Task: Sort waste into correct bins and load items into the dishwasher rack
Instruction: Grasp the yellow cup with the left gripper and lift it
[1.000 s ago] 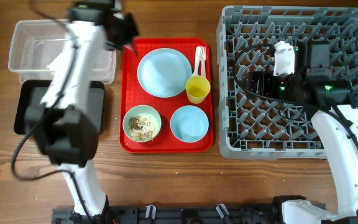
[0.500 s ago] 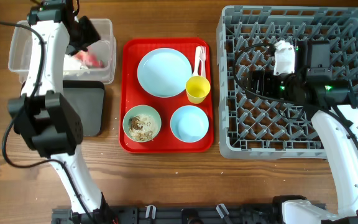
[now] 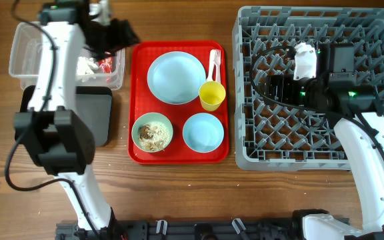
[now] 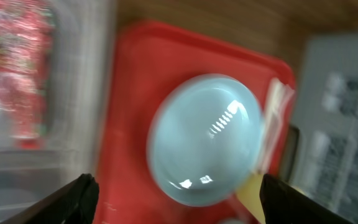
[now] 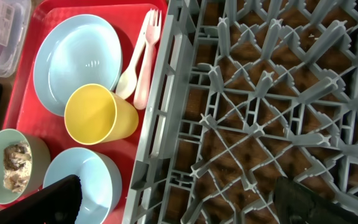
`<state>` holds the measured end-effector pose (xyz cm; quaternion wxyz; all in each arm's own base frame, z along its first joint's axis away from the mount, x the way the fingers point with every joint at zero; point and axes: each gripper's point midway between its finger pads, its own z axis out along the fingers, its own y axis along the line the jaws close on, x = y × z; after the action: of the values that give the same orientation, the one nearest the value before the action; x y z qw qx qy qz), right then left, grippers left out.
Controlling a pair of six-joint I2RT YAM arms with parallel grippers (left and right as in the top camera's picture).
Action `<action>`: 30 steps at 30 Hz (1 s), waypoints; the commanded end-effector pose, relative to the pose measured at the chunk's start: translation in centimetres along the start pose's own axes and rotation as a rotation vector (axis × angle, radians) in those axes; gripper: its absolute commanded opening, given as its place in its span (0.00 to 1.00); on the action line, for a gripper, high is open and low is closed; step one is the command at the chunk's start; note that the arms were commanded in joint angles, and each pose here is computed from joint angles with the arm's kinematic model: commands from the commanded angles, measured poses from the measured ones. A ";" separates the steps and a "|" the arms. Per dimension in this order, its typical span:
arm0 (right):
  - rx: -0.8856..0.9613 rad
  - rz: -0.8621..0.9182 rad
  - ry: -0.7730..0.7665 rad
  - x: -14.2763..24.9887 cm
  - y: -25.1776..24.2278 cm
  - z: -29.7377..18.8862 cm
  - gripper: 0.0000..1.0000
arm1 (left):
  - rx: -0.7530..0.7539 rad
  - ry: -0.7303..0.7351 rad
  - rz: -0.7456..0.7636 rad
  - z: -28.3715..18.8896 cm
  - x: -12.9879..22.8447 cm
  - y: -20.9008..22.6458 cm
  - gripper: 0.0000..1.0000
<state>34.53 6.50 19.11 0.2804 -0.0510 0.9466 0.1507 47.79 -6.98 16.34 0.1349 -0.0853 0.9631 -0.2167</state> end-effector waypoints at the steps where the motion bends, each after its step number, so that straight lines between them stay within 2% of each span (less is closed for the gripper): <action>1: -0.019 0.005 -0.006 -0.4 0.2 0.1 1.00 | 0.134 0.132 0.191 2.1 4.9 -7.8 0.81; 10: -0.019 0.005 -0.006 -0.4 0.2 0.1 1.00 | 0.039 0.274 0.362 8.3 11.6 -13.1 0.73; 15: -0.019 0.007 -0.001 -0.3 0.2 0.1 1.00 | -0.157 0.243 0.339 10.3 12.0 -11.7 0.72; 20: -0.019 0.006 -0.001 -0.3 0.2 0.1 1.00 | -0.178 0.250 0.341 11.7 12.1 -11.2 0.67; 28: -0.018 0.006 -0.002 -0.3 0.2 0.1 1.00 | -0.152 0.319 0.327 13.8 13.5 -11.0 0.47; 30: -0.018 0.005 -0.004 -0.4 0.2 0.1 1.00 | -0.153 0.322 0.329 13.8 13.6 -11.1 0.38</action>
<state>34.57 6.50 19.13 0.2813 -0.0511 0.9463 0.1507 40.53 -25.01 6.86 0.0172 0.0967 0.9871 -0.1262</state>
